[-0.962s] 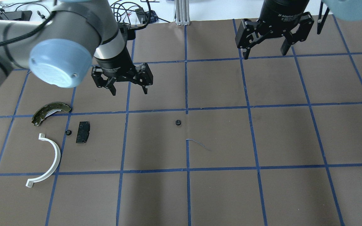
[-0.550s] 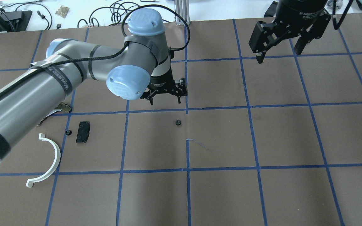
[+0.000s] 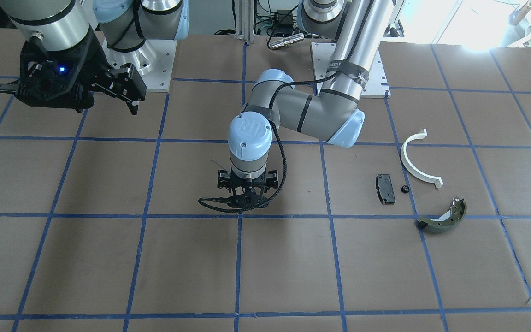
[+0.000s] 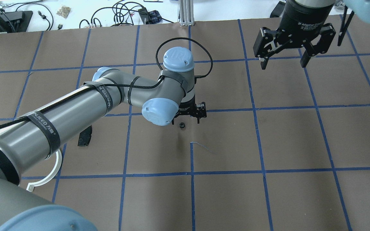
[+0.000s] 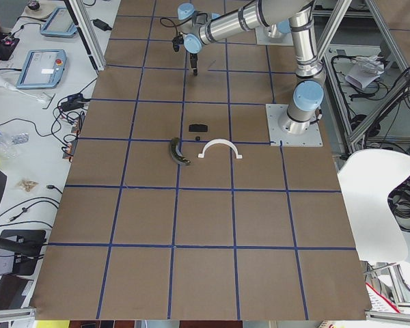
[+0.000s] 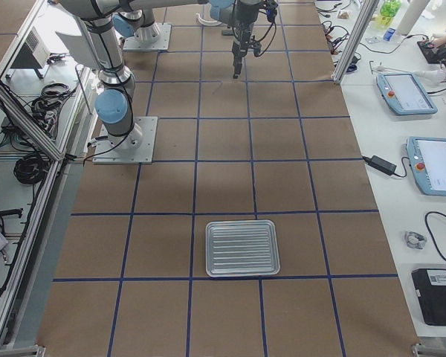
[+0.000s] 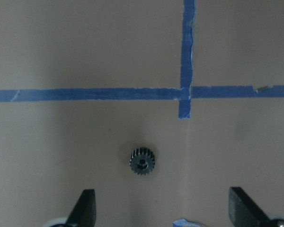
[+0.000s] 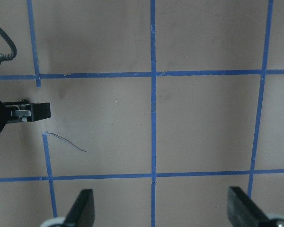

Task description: Place bearing gear from tray to pile

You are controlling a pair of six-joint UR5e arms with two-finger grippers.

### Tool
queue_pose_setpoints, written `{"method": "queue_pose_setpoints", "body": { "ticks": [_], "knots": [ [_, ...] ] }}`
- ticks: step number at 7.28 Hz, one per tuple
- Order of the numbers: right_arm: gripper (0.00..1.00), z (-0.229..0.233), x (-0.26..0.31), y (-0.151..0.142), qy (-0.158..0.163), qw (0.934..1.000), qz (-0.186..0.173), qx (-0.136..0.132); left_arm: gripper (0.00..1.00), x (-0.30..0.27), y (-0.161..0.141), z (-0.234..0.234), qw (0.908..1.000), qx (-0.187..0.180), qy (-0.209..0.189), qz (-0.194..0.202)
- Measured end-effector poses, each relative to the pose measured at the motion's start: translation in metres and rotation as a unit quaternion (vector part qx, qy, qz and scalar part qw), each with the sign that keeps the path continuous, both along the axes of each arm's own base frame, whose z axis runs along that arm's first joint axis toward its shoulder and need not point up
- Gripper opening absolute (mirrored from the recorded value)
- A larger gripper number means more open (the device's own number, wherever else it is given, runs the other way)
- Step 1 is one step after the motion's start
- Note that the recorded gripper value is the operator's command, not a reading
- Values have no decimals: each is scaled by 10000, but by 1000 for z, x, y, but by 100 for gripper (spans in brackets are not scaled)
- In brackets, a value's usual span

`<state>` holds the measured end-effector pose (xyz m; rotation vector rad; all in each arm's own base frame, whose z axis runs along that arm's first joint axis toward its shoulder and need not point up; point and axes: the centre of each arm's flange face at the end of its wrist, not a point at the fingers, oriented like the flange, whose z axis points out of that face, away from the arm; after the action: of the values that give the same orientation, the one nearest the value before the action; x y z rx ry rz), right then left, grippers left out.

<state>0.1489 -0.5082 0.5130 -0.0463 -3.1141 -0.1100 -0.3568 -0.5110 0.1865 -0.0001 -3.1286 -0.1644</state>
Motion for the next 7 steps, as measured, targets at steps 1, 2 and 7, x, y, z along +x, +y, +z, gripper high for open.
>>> {"method": "queue_pose_setpoints", "body": {
  "ticks": [1, 2, 7],
  "knots": [
    [100, -1, 0, -3, 7, 9999, -78, -91, 97, 1, 4, -11, 9999, -124, 44, -12],
    [100, -4, 0, -5, 9, 9999, -100, -134, 89, 1, 5, -14, 9998, -205, 61, -32],
    [100, -30, -3, -6, 65, 9998, -132, 102, 0, 5, -1, -18, 9993, -328, -147, -72]
  ]
}}
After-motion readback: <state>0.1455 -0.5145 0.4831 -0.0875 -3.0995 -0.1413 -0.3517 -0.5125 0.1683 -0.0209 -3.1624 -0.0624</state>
